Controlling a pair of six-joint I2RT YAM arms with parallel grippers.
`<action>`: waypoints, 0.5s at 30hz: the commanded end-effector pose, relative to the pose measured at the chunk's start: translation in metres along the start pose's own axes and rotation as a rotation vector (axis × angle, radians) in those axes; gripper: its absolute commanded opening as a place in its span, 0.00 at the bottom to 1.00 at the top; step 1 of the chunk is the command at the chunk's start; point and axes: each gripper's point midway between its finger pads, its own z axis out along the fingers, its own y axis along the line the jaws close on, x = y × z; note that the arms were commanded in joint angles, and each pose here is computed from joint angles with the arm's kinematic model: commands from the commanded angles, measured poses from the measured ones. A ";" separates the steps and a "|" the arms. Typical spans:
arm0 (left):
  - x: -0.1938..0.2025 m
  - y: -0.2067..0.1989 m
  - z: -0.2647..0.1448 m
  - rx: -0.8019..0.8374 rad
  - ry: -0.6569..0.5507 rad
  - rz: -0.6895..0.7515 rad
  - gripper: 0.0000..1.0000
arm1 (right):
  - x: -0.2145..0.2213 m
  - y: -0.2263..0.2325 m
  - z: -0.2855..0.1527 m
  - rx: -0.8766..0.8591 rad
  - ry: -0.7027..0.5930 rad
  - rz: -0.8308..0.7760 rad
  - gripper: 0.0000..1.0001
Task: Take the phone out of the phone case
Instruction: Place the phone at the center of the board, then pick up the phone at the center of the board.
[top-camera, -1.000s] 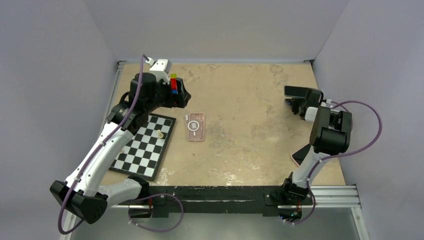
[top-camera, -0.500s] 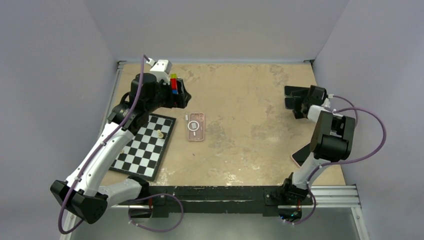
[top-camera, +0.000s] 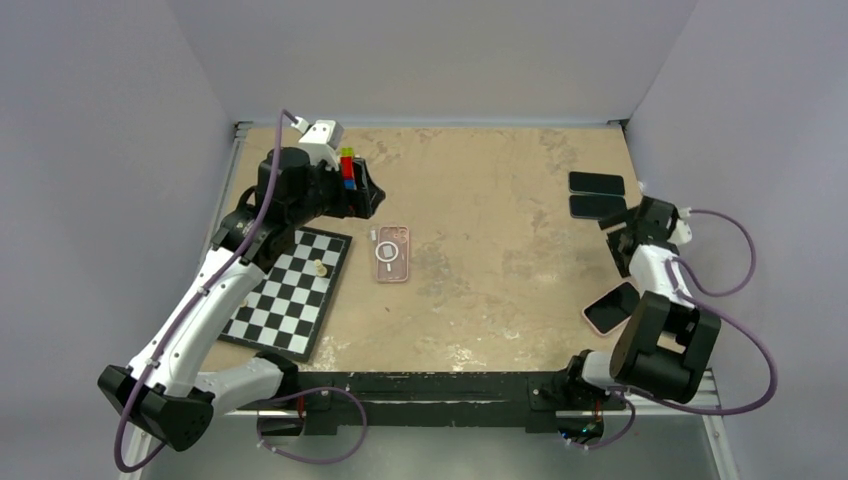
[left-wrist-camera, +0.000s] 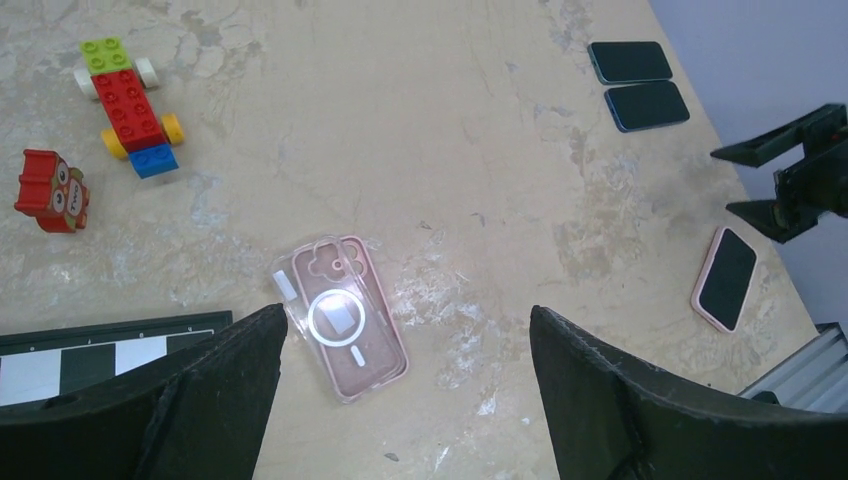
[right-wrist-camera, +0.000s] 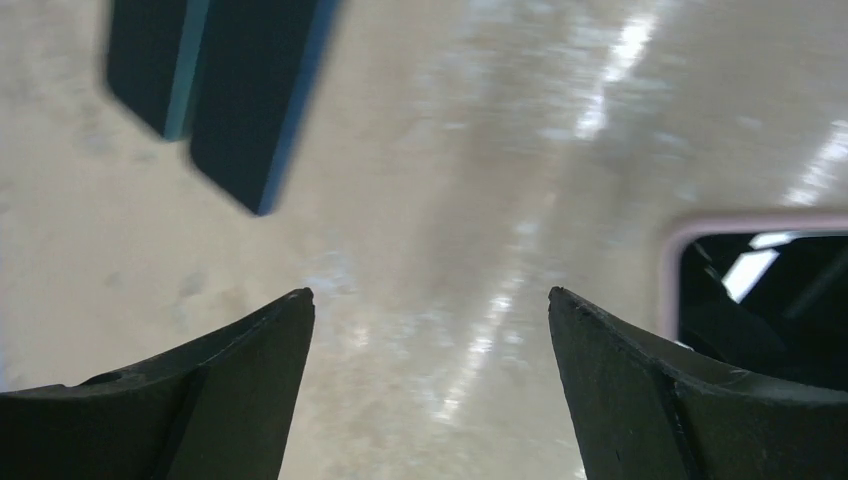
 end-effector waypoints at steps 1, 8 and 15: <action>-0.016 -0.013 -0.010 0.054 -0.068 -0.006 0.94 | -0.007 -0.091 -0.010 0.312 -0.047 0.024 0.90; -0.018 -0.017 -0.015 0.068 -0.083 -0.003 0.94 | -0.004 -0.160 -0.026 0.625 -0.042 0.110 0.90; -0.016 -0.021 -0.015 0.080 -0.079 0.003 0.94 | 0.000 -0.185 -0.033 0.647 -0.044 0.172 0.90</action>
